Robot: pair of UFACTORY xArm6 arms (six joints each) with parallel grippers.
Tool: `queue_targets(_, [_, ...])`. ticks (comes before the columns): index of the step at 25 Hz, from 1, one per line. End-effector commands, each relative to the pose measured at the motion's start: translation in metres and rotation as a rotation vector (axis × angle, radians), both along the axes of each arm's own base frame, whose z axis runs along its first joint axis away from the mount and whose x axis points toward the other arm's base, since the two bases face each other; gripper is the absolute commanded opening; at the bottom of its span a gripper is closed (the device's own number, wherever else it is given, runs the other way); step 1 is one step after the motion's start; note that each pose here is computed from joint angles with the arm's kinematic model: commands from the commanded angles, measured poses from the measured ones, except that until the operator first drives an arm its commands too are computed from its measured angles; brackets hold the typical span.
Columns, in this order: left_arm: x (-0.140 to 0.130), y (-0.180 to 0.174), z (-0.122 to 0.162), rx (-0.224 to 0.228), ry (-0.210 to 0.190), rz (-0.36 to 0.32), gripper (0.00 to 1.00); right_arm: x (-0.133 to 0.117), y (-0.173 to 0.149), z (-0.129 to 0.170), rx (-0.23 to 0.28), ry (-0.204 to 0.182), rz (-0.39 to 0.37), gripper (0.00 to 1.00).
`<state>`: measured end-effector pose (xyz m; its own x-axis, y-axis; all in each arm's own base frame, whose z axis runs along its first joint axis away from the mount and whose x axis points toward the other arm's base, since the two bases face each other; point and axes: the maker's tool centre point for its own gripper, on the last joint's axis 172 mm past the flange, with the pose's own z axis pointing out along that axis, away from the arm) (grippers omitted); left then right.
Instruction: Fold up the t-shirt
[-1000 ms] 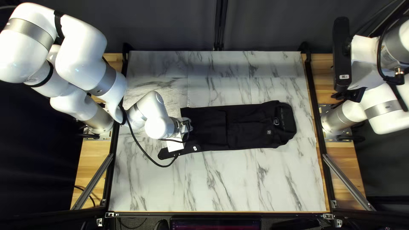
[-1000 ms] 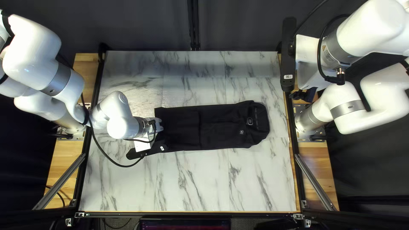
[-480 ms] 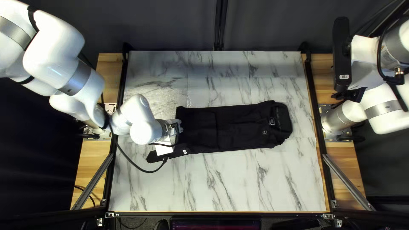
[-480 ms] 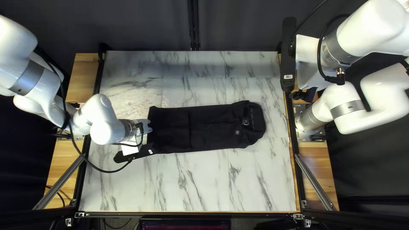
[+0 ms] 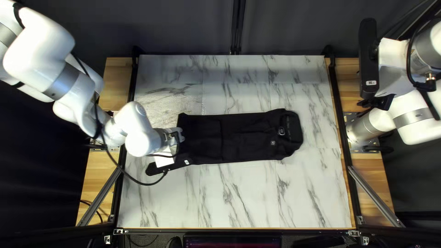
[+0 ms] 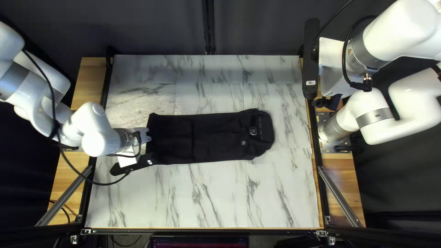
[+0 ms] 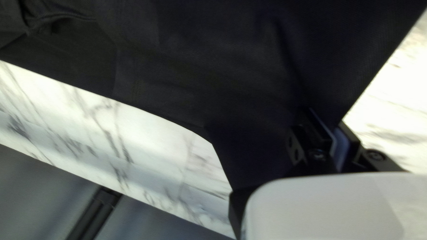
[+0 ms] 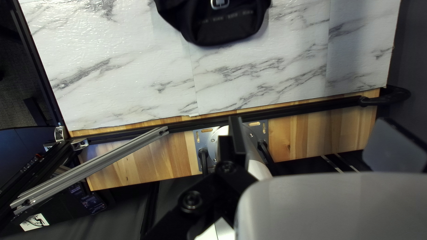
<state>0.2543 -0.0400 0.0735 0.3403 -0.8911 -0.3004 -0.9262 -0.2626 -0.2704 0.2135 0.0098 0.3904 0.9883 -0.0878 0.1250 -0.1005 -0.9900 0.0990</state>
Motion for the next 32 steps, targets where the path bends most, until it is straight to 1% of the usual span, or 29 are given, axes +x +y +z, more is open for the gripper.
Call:
queue_targets(1, [-0.036,0.000,0.001,0.003,0.033,0.034,0.00,0.000,0.000,0.000,0.000,0.000,0.000,1.00])
queue_targets(5, [-0.047,-0.002,0.007,0.006,0.045,0.052,0.00,0.000,0.000,0.000,0.000,0.000,0.000,1.00])
queue_targets(8, [-0.037,-0.007,0.015,0.010,0.044,0.051,0.00,0.000,0.000,0.000,0.000,0.000,0.000,1.00])
queue_targets(11, [-0.016,-0.009,0.024,0.015,0.036,0.039,0.00,0.000,0.000,0.000,0.000,0.000,0.000,1.00])
queue_targets(15, [0.014,-0.008,0.038,0.022,0.012,0.021,0.00,0.000,0.000,0.000,0.000,0.000,0.000,1.00])
queue_targets(16, [0.028,-0.007,0.045,0.026,0.000,0.014,0.00,0.000,0.000,0.000,0.000,0.000,0.000,1.00])
queue_targets(18, [0.044,-0.005,0.053,0.032,-0.015,0.005,0.00,0.000,0.000,0.000,0.000,0.000,0.000,1.00])
queue_targets(20, [0.068,-0.002,0.065,0.038,-0.040,-0.009,0.00,0.000,0.000,0.000,0.000,0.000,0.000,1.00])
queue_targets(23, [0.091,0.001,0.075,0.044,-0.063,-0.023,0.00,0.000,0.000,0.000,0.000,0.000,0.000,1.00])
queue_targets(24, [0.105,0.002,0.080,0.045,-0.074,-0.031,0.00,0.000,0.000,0.000,0.000,0.000,0.000,1.00])
queue_targets(25, [0.109,0.003,0.081,0.045,-0.079,-0.034,0.00,0.000,0.000,0.000,0.000,0.000,0.000,1.00])
queue_targets(26, [0.124,0.005,0.084,0.044,-0.089,-0.041,0.00,0.000,0.000,0.000,0.000,0.000,0.000,1.00])
queue_targets(27, [0.133,0.007,0.085,0.043,-0.096,-0.045,0.00,0.000,0.000,0.000,0.000,0.000,0.000,1.00])
queue_targets(32, [0.161,0.014,0.087,0.031,-0.123,-0.038,0.00,0.000,0.000,0.000,0.000,0.000,0.000,1.00])
